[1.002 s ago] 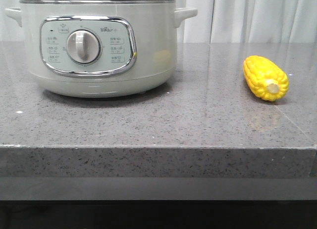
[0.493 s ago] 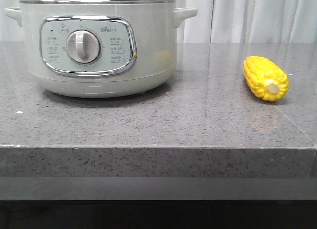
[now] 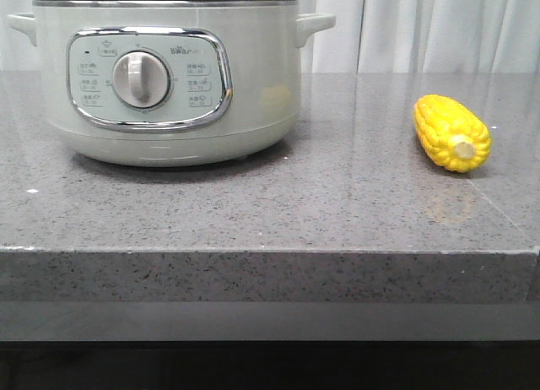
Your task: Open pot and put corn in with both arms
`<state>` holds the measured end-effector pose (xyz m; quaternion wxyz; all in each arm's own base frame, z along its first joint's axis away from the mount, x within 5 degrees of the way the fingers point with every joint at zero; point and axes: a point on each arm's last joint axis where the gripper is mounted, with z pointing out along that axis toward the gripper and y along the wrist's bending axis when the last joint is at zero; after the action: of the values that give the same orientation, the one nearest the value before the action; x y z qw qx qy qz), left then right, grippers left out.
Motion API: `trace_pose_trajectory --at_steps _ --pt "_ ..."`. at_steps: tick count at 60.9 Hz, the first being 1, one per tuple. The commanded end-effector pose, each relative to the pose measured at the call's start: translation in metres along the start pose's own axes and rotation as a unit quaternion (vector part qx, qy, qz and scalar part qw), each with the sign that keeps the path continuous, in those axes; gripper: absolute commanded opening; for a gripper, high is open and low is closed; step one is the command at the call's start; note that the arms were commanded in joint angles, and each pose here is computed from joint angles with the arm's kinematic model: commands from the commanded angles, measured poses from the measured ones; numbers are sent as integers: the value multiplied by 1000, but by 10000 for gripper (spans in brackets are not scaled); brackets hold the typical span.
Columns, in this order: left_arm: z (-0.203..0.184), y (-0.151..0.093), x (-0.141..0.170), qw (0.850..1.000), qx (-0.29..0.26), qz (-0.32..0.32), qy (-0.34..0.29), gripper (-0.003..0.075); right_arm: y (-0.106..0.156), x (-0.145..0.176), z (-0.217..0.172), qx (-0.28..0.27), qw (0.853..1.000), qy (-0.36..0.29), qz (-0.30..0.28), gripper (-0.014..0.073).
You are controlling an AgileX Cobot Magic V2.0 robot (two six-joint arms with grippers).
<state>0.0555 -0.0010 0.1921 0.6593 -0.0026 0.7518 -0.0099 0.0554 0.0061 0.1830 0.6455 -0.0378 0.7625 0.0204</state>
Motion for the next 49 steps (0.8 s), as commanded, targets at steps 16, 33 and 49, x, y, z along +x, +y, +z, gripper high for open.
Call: trace_pose_trajectory --at_steps 16,33,49 --pt "-4 0 -17 995 4 -46 -92 -19 -2 -13 -3 14 998 -67 -7 -66" --pt "-19 -2 -99 989 9 -39 -143 -19 -2 -74 -23 11 992 -123 -11 -62" --pt "22 -4 -164 998 10 -36 -52 -19 -4 -155 -17 6 994 -112 -12 -59"
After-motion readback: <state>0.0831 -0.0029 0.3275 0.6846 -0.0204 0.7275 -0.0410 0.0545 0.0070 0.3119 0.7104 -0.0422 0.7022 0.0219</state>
